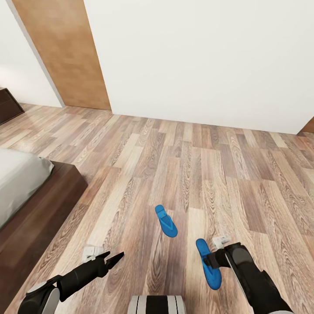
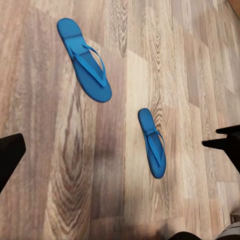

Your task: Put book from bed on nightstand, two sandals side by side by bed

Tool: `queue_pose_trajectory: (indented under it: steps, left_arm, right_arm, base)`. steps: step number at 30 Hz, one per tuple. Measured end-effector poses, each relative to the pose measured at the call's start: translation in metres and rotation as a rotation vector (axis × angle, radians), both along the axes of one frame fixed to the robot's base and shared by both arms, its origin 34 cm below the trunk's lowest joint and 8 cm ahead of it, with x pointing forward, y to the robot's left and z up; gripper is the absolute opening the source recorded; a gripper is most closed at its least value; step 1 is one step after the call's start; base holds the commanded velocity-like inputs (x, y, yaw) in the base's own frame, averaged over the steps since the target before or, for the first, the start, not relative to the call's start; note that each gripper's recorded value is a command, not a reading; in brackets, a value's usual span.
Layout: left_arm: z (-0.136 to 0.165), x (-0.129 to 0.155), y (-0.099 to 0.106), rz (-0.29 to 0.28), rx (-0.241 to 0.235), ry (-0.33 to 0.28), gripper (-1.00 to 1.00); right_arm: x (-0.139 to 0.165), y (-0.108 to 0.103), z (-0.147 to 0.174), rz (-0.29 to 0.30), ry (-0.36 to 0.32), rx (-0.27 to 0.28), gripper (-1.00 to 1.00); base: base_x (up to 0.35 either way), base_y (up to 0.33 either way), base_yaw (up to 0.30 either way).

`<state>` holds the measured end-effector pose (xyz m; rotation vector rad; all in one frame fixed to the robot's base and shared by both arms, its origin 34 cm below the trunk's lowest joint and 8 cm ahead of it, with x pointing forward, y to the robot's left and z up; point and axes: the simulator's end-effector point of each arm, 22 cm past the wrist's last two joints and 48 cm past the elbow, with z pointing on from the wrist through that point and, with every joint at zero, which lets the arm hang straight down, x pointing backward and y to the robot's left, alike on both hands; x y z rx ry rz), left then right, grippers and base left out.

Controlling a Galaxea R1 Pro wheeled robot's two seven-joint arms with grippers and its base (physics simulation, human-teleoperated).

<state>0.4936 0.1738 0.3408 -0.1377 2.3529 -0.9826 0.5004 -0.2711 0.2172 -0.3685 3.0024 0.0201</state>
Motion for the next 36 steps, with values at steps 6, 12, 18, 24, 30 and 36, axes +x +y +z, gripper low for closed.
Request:
queue_pose_trajectory:
  steps: [6,12,18,24,30,36]
  left_arm:
    - [0.000,0.000,0.000,0.000,0.001,0.001,1.00]
    - [0.000,0.000,0.000,0.000,0.000,0.000,1.00]
    - [0.000,0.000,0.000,0.000,0.000,0.000,1.00]
    - [-0.011,-0.004,0.000,0.000,0.001,0.025,1.00]
    - [-0.022,-0.008,0.000,0.000,0.001,0.050,1.00]
    - [-0.032,-0.013,0.000,0.000,0.001,0.075,1.00]
  right_arm:
    - [0.001,-0.002,0.000,0.007,-0.002,-0.013,1.00]
    - [0.000,-0.002,0.000,0.008,0.000,-0.013,1.00]
    - [0.000,-0.002,0.000,0.008,0.001,-0.014,1.00]
    - [-0.007,-0.002,-0.011,0.008,0.025,-0.013,1.00]
    - [-0.015,-0.002,-0.022,0.008,0.050,-0.013,1.00]
    - [-0.022,-0.002,-0.032,0.008,0.074,-0.013,1.00]
  base:
    - [0.000,0.000,0.000]
    - [0.000,0.000,0.000]
    - [0.000,0.000,0.000]
    - [0.000,0.000,0.000]
    - [0.000,0.000,0.000]
    - [0.000,0.000,0.000]
